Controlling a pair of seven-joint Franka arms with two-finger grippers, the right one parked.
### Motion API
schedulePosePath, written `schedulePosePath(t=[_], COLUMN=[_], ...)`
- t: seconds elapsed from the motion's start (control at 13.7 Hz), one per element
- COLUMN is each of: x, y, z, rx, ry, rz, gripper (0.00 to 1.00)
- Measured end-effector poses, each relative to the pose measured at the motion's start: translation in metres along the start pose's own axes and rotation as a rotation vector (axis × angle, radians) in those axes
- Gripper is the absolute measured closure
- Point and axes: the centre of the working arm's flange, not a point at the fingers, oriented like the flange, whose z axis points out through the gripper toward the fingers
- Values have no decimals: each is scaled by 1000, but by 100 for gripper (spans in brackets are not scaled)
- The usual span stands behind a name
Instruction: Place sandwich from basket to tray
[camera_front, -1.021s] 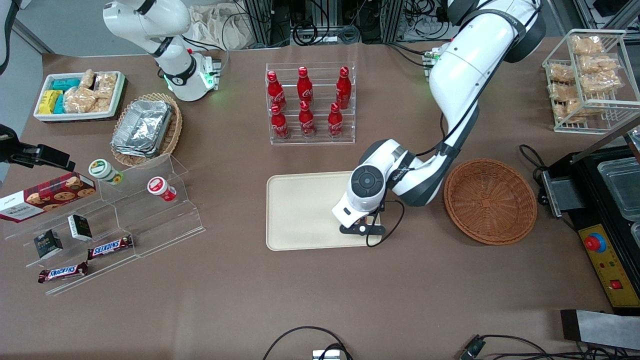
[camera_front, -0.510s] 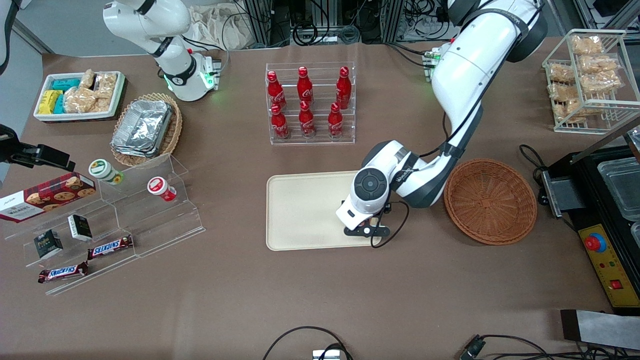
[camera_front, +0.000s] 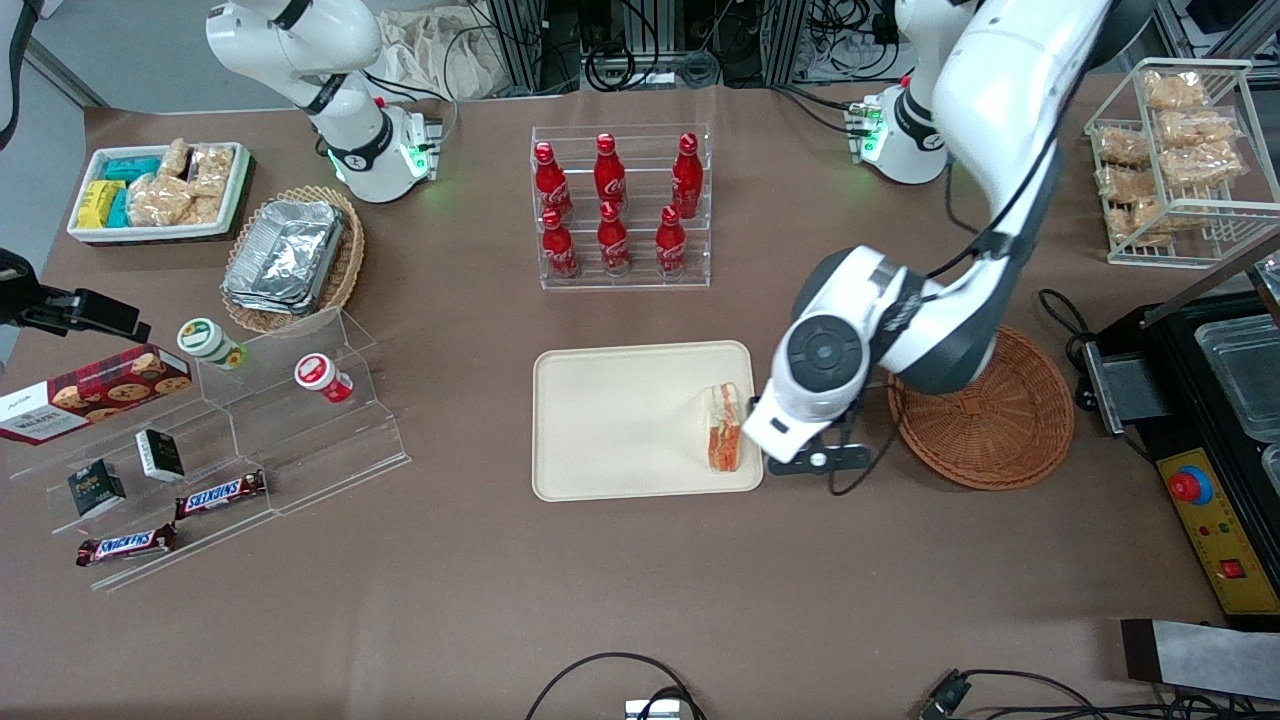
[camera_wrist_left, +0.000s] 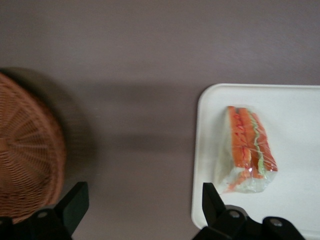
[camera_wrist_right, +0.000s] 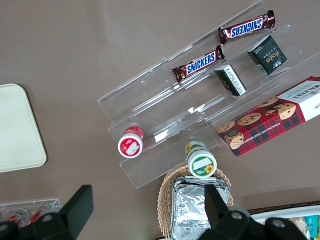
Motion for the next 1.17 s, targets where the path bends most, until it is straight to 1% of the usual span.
schedulePosePath(t=[0.15,0.29,0.51,0.58,0.66,0.8,0.88,0.95,1.09,1.17], x=[-5,-10,-15,-17,-20,-26,-30,-34,-39,-38], y=[-34,-63,-106,-117,-127,-155,-175,-196,-242,-265], z=[-16,-28,-46,-54,-64,-91,-105,-119,-139,-147], rx=[14,26,36,28,6,-55,-74,-83,-82,-89], ry=[15,27,47,53,56,54,49,50,41,37], rz=[-21,-8,-32,-46,-47,-24,-19,-17,10,26], gripper=[0,0,0,0,0,0,0,0,0,0])
